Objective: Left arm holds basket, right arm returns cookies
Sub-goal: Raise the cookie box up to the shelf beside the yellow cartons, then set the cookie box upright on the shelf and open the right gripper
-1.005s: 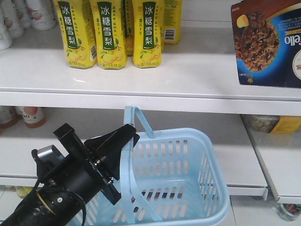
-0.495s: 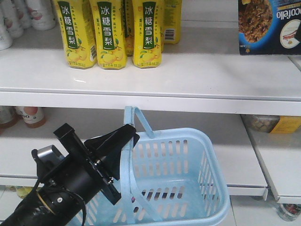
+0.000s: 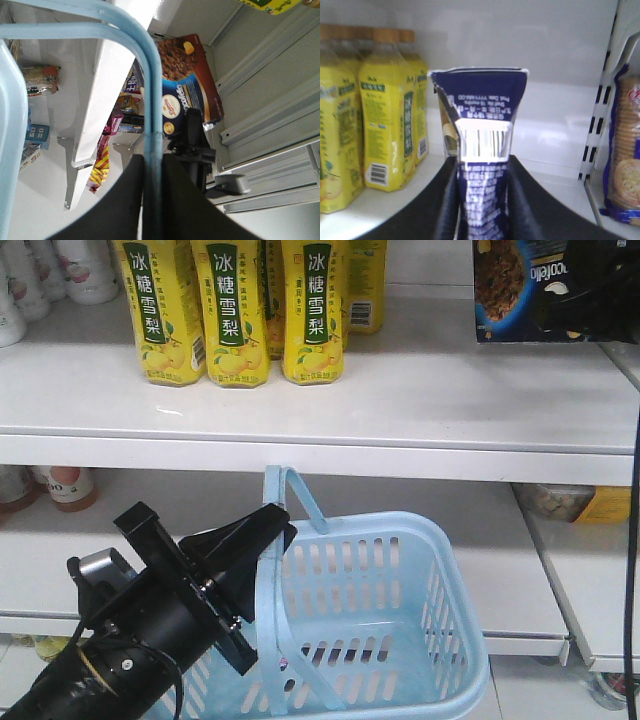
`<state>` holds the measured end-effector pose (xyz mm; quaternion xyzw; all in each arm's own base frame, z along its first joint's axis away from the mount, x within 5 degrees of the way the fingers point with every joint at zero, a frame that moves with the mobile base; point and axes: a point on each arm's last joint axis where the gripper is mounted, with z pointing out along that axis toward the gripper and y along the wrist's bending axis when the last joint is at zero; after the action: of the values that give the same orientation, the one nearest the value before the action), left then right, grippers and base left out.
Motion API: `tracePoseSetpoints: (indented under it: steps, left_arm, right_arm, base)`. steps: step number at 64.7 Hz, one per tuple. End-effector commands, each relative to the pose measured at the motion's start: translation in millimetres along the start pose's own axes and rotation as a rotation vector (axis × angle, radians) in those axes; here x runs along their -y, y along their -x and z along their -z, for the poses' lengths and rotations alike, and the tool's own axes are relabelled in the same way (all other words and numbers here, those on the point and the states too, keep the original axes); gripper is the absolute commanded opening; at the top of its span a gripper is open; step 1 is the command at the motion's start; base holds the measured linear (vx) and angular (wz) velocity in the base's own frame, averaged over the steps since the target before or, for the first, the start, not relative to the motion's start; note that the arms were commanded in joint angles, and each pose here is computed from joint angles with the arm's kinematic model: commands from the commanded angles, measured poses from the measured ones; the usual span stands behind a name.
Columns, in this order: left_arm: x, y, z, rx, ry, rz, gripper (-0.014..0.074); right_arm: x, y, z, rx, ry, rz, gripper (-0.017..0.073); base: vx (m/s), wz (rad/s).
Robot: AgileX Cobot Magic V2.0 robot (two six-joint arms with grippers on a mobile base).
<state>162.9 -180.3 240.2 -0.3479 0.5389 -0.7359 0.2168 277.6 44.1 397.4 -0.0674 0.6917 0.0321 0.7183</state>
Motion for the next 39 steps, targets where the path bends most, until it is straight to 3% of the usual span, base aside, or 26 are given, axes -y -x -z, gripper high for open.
tracePoseSetpoints:
  steps: [1,19,39]
  left_arm:
    - [39.8,-6.8,1.1,-0.045,-0.337,0.016,-0.0003]
    - [39.8,-6.8,1.1,-0.045,-0.337,0.016,-0.0003]
    - [39.8,-6.8,1.1,-0.045,-0.337,0.016,-0.0003]
  right_arm:
    - [5.0,19.8,-0.4,0.160,-0.041,0.016,-0.0004]
    - [8.4,-31.1,6.4,0.202,-0.107,-0.014,-0.0004]
    - [6.3,-48.8,8.9,0.140,-0.097,-0.008,-0.0003]
  base:
    - [0.00,0.00]
    - [0.00,0.00]
    - [0.00,0.00]
